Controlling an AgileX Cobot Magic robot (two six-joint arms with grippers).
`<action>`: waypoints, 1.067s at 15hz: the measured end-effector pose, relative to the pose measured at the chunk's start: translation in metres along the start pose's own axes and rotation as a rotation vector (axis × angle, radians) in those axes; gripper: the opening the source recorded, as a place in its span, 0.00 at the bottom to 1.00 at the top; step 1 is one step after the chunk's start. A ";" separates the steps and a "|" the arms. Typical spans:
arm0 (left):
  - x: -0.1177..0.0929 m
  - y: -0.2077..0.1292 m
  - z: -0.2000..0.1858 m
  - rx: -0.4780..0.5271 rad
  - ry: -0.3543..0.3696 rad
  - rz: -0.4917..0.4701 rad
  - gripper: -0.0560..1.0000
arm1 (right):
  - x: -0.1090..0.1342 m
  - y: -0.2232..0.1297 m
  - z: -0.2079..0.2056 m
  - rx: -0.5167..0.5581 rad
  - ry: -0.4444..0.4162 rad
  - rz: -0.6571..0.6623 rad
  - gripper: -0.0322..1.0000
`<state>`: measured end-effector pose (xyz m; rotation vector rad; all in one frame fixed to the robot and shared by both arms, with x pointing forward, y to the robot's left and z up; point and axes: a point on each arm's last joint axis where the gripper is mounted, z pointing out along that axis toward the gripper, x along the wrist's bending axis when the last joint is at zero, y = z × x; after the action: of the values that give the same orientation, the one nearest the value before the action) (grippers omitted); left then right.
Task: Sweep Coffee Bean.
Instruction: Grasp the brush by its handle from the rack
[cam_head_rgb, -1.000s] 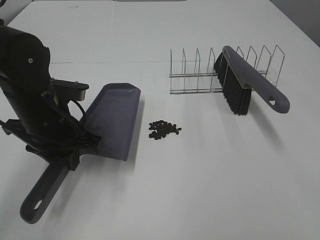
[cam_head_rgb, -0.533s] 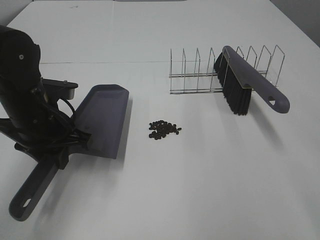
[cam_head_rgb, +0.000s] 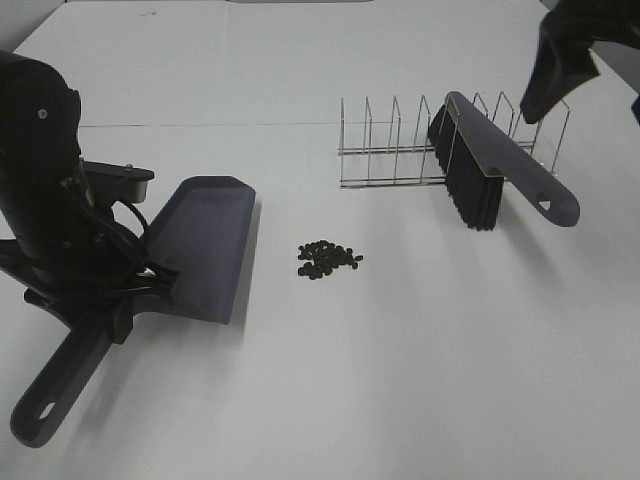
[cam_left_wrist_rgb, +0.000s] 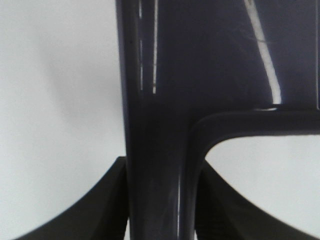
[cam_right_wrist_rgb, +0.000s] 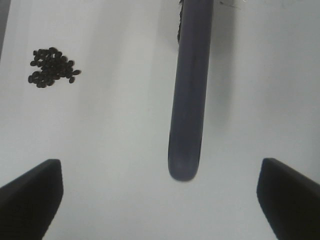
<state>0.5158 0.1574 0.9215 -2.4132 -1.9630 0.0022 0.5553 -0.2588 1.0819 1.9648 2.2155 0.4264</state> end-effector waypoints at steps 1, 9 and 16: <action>0.000 0.000 0.000 0.000 0.000 0.000 0.36 | -0.002 0.024 0.020 0.056 0.002 0.000 0.95; 0.000 -0.001 0.000 0.009 -0.004 -0.005 0.36 | -0.019 0.128 0.187 0.154 -0.012 -0.020 0.95; 0.000 -0.002 0.000 0.021 -0.005 -0.009 0.36 | -0.025 0.122 0.208 0.201 -0.001 -0.030 0.90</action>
<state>0.5138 0.1573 0.9216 -2.3939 -1.9653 0.0290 0.7361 -0.2473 0.9206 2.0211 2.3668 0.2054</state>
